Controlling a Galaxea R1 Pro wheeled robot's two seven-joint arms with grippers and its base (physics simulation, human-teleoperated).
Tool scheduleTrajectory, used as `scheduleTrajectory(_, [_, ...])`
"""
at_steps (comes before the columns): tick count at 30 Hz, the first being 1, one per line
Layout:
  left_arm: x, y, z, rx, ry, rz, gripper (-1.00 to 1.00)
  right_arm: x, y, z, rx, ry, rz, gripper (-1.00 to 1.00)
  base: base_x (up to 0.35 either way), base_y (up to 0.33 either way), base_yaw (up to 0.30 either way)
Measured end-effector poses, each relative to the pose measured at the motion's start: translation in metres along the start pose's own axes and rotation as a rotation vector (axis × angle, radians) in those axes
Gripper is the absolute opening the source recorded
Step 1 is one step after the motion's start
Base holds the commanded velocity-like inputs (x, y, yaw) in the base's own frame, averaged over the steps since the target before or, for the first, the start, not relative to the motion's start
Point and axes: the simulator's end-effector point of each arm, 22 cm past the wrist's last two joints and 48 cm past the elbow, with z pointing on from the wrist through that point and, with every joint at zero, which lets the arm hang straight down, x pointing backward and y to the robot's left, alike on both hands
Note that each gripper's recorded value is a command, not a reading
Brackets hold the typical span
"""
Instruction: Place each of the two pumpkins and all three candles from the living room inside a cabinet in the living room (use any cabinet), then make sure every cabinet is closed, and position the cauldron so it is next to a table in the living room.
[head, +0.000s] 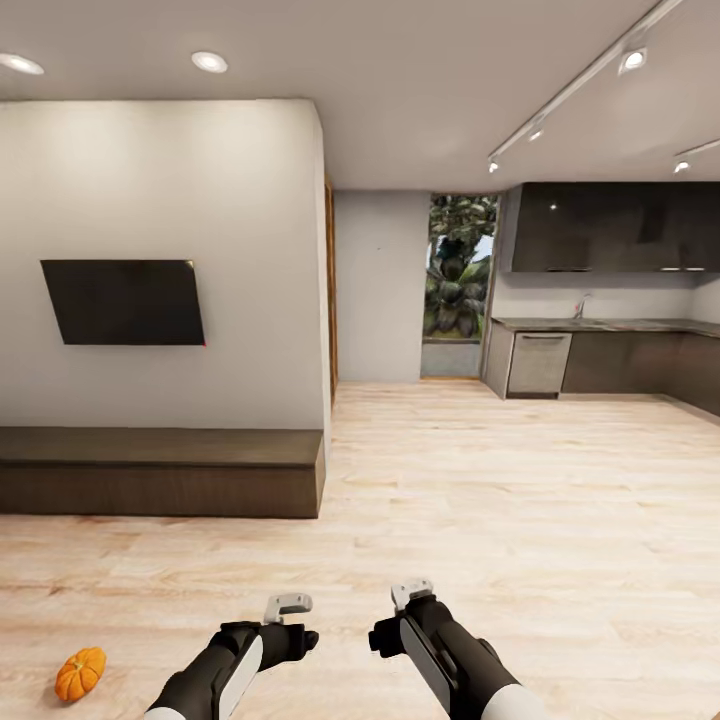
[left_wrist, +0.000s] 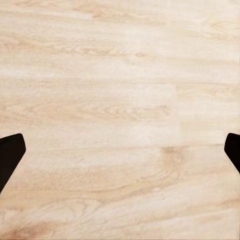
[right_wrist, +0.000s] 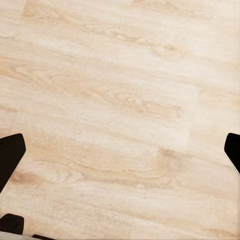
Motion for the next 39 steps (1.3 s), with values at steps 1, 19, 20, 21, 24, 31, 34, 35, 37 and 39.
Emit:
scheduleTrajectory(1, [0.0000,0.0000,0.0000,0.000,0.000,0.000,1.00,0.0000,0.0000,0.0000,0.000,0.000,0.000,1.00,0.311,-0.066,0.022])
scheduleTrajectory(19, [0.0000,0.0002,-0.0001,-0.001,0.000,0.001,1.00,-0.0002,0.0001,-0.0001,0.000,-0.001,0.000,1.00,0.327,-0.009,0.048])
scheduleTrajectory(20, [0.0000,0.0002,-0.0001,-0.001,0.000,0.001,1.00,-0.0001,0.0001,0.0000,0.000,-0.001,0.000,1.00,0.332,0.000,0.187])
scheduleTrajectory(21, [0.0000,0.0002,-0.0001,-0.001,0.000,0.001,1.00,-0.0003,0.0001,-0.0001,0.000,-0.001,0.000,1.00,0.332,0.000,0.135])
scheduleTrajectory(24, [0.0001,0.0002,0.0000,-0.001,0.000,0.002,1.00,-0.0003,0.0001,-0.0001,0.000,-0.001,0.000,1.00,0.332,0.000,0.078])
scheduleTrajectory(31, [0.0001,0.0002,0.0000,-0.001,0.000,0.003,1.00,-0.0002,0.0000,-0.0001,0.000,-0.001,0.000,1.00,0.332,0.000,0.017])
scheduleTrajectory(34, [0.0001,0.0002,0.0000,-0.001,0.000,0.003,1.00,-0.0001,0.0001,-0.0001,0.000,-0.001,0.000,1.00,0.332,0.000,0.003])
scheduleTrajectory(35, [0.0001,0.0002,0.0000,-0.001,0.000,0.003,1.00,-0.0001,0.0001,-0.0001,-0.001,0.000,0.000,1.00,0.332,0.000,0.001])
scheduleTrajectory(37, [0.0001,0.0001,0.0000,-0.001,0.000,0.003,1.00,-0.0001,0.0001,0.0000,-0.001,0.000,0.000,1.00,0.334,0.000,0.001])
scheduleTrajectory(39, [0.0001,0.0002,0.0000,-0.001,0.000,0.003,1.00,-0.0001,0.0001,0.0000,-0.001,0.000,0.000,1.00,0.335,0.000,0.000])
